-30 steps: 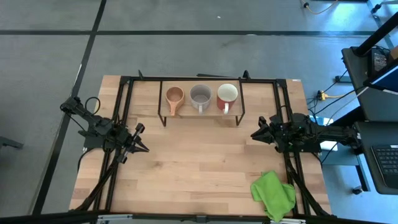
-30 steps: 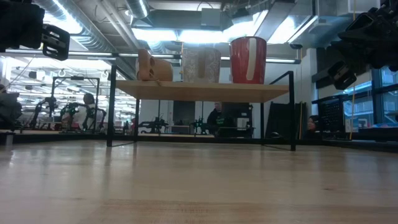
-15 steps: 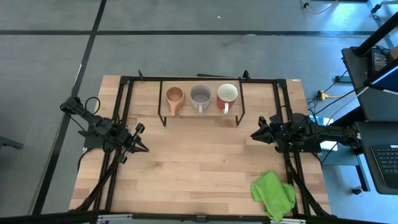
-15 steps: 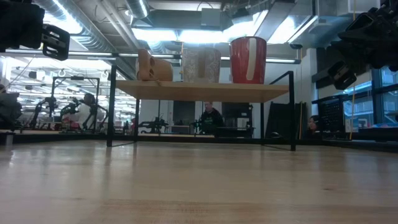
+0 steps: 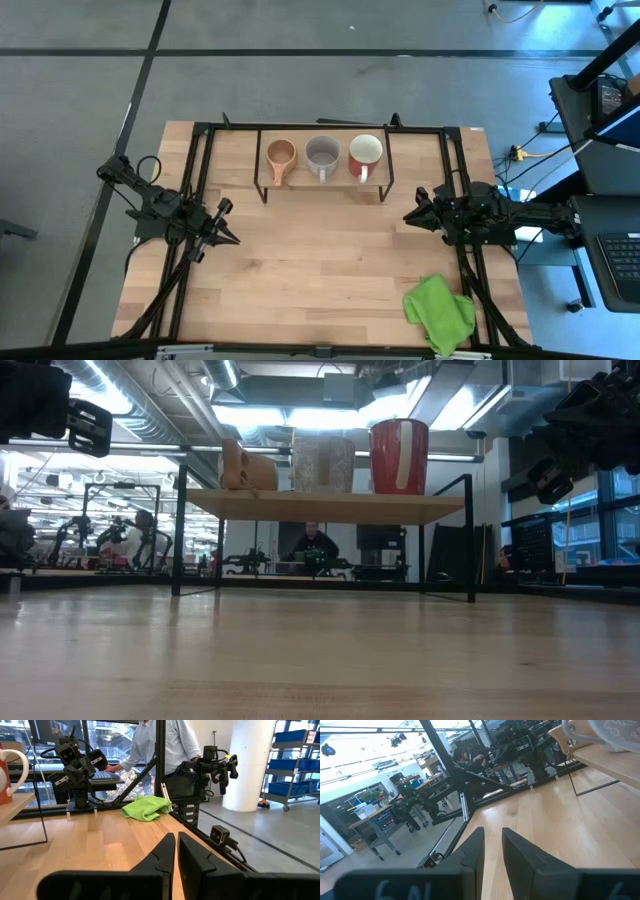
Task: Stack small to large cups/mugs on shelf
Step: Return to Home Position
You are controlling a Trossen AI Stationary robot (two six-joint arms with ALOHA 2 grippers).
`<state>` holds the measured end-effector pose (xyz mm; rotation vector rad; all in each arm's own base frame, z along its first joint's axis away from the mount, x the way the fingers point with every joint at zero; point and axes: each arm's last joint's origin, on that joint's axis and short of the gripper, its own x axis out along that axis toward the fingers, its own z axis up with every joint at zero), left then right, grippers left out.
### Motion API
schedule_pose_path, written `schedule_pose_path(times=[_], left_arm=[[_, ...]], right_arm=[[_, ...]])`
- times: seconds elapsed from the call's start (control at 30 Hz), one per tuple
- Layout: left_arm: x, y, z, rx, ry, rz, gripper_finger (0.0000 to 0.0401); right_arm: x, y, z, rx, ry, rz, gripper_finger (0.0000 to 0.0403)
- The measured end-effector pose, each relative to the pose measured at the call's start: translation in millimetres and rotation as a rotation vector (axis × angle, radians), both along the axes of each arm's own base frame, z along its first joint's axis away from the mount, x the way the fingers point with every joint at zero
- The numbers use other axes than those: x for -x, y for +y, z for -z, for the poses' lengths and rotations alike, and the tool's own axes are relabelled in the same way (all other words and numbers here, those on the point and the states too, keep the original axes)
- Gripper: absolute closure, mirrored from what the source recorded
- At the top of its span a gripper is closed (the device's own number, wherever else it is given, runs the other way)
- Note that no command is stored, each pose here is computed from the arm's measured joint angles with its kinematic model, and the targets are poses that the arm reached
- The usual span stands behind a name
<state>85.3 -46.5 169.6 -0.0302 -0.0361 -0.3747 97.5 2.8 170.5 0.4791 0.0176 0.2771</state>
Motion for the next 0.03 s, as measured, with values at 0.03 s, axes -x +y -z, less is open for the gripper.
schedule_pose_path(times=[0.03], left_arm=[[0.0,0.0,0.0,0.0,0.0,0.0,0.0387]], right_arm=[[0.0,0.0,-0.2,0.0,-0.001,0.0,0.0334]])
